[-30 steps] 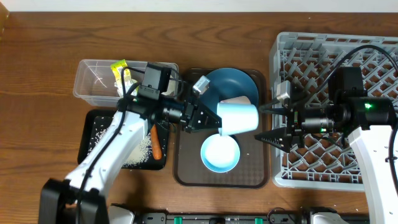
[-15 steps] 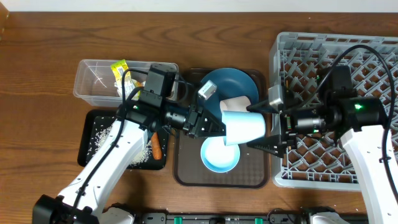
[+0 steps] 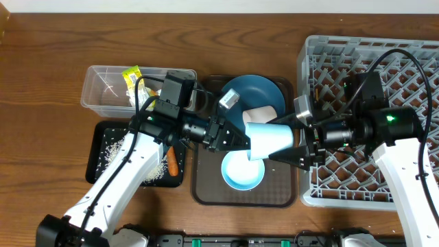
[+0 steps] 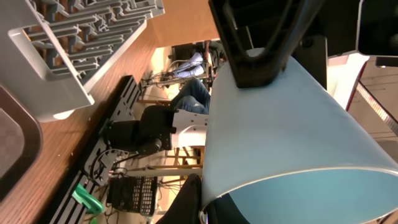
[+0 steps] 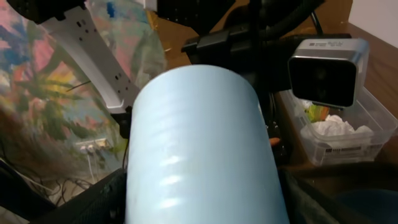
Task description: Sort waste into correct bins and load items into the dishwasher rack
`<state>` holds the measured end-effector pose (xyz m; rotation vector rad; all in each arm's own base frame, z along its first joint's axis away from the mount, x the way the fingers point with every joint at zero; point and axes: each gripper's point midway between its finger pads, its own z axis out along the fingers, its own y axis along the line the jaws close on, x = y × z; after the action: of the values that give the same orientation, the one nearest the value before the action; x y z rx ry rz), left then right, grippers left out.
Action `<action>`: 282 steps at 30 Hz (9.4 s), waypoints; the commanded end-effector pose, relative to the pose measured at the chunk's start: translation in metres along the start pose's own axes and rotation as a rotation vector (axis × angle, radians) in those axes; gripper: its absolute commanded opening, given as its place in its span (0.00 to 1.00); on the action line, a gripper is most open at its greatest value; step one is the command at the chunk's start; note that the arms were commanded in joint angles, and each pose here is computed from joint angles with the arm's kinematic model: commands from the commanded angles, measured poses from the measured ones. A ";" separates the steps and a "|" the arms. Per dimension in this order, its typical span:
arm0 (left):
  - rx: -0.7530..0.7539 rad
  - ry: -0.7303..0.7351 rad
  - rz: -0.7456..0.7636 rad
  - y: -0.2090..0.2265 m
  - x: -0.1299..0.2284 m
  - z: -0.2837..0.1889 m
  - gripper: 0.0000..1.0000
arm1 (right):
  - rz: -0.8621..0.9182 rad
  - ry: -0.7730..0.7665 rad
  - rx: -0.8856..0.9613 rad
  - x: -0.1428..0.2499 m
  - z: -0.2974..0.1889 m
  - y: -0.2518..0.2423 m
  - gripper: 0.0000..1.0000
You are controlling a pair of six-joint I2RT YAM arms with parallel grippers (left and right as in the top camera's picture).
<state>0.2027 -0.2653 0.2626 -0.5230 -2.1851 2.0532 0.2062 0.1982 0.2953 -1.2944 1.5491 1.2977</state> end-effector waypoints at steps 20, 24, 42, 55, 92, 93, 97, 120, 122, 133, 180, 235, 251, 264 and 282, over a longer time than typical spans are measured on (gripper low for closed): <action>-0.088 -0.059 0.016 0.008 -0.012 -0.001 0.14 | 0.033 0.048 0.027 0.005 0.000 -0.005 0.47; -0.119 -0.089 0.026 0.012 -0.019 -0.004 0.21 | 0.073 0.097 0.061 0.014 -0.001 -0.010 0.41; -0.264 -0.299 0.035 0.035 -0.058 -0.044 0.26 | 0.354 0.265 0.301 0.046 -0.015 -0.047 0.29; -0.503 -0.483 0.008 0.063 -0.078 -0.071 0.25 | 0.871 0.329 1.160 0.098 -0.115 -0.128 0.21; -0.932 -0.757 -0.014 0.103 -0.096 -0.135 0.99 | 1.040 0.315 1.311 0.100 -0.203 -0.165 0.06; -0.932 -0.757 -0.014 0.103 -0.096 -0.135 0.99 | 1.041 0.324 1.307 0.098 -0.204 -0.168 0.06; -0.932 -0.757 -0.014 0.103 -0.096 -0.135 1.00 | 1.048 0.352 1.331 0.097 -0.212 -0.184 0.06; -0.932 -0.757 -0.014 0.103 -0.096 -0.135 1.00 | 1.101 0.385 1.435 0.118 -0.234 -0.199 0.01; -0.932 -0.757 -0.014 0.103 -0.096 -0.135 1.00 | 1.109 0.394 1.434 0.121 -0.234 -0.199 0.01; -0.932 -0.757 -0.014 0.103 -0.096 -0.135 0.99 | 1.207 0.485 1.376 0.166 -0.224 -0.218 0.01; -0.932 -0.757 -0.014 0.103 -0.096 -0.135 0.99 | 1.274 0.538 1.298 0.197 -0.202 -0.211 0.04; -0.932 -0.757 -0.014 0.103 -0.096 -0.135 0.99 | 1.367 0.491 1.286 0.184 -0.219 -0.197 0.01; -0.932 -0.757 -0.014 0.103 -0.096 -0.135 0.99 | 1.318 0.426 1.293 0.177 -0.220 -0.213 0.01; -0.932 -0.757 -0.014 0.103 -0.096 -0.135 0.99 | 1.269 0.395 1.307 0.168 -0.223 -0.223 0.01; -0.932 -0.757 -0.014 0.103 -0.096 -0.135 0.99 | 1.282 0.456 1.306 0.174 -0.222 -0.214 0.01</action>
<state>0.3475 -0.1644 0.1823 0.3169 -3.4974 1.1741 0.3889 -0.0509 0.1246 0.4270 2.9144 0.2043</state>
